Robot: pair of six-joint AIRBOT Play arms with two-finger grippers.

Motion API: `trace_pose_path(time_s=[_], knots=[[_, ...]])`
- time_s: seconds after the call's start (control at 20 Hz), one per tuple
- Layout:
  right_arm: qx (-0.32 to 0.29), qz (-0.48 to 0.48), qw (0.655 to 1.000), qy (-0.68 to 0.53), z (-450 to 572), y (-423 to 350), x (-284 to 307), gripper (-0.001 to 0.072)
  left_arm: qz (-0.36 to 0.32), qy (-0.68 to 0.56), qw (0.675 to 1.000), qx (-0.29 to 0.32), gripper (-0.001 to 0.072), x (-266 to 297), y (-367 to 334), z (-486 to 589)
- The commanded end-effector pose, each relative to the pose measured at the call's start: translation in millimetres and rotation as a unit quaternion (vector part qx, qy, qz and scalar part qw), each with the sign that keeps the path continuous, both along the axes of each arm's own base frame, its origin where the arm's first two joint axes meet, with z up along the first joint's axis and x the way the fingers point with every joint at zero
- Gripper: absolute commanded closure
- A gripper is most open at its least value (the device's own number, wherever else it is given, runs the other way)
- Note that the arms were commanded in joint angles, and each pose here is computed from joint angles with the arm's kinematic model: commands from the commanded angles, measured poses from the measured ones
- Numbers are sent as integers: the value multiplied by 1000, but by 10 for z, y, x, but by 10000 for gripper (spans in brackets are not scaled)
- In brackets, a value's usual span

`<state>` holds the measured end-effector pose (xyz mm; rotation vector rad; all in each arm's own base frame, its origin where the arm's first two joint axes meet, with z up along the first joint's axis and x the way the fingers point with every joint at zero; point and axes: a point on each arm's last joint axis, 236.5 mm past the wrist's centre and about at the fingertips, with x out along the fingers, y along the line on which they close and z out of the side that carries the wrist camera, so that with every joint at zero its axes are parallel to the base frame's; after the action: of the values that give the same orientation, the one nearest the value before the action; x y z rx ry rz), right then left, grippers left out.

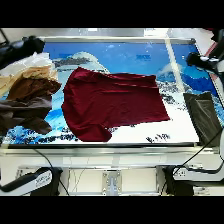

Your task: Fold the shirts.

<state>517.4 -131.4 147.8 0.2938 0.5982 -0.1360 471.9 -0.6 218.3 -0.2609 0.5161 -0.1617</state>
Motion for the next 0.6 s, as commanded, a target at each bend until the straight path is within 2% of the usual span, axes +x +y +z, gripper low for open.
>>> trace_pose_path(time_s=[0.0,0.15,0.25,0.3,0.55], knots=[[16,-20,998,65,-171,-227,-680,326,53,138,986,-72,279,-1094,61,-1085],[42,-7,994,101,-545,-31,-954,326,124,229,929,-261,279,-1813,-390,-2235],[69,7,993,101,-653,135,-1014,325,135,276,888,-342,278,-2100,-665,-2636],[80,17,992,95,-659,212,-1016,325,130,288,883,-347,277,-2193,-730,-2750],[116,42,991,61,-530,406,-927,325,62,330,903,-268,277,-2496,-812,-2953]])
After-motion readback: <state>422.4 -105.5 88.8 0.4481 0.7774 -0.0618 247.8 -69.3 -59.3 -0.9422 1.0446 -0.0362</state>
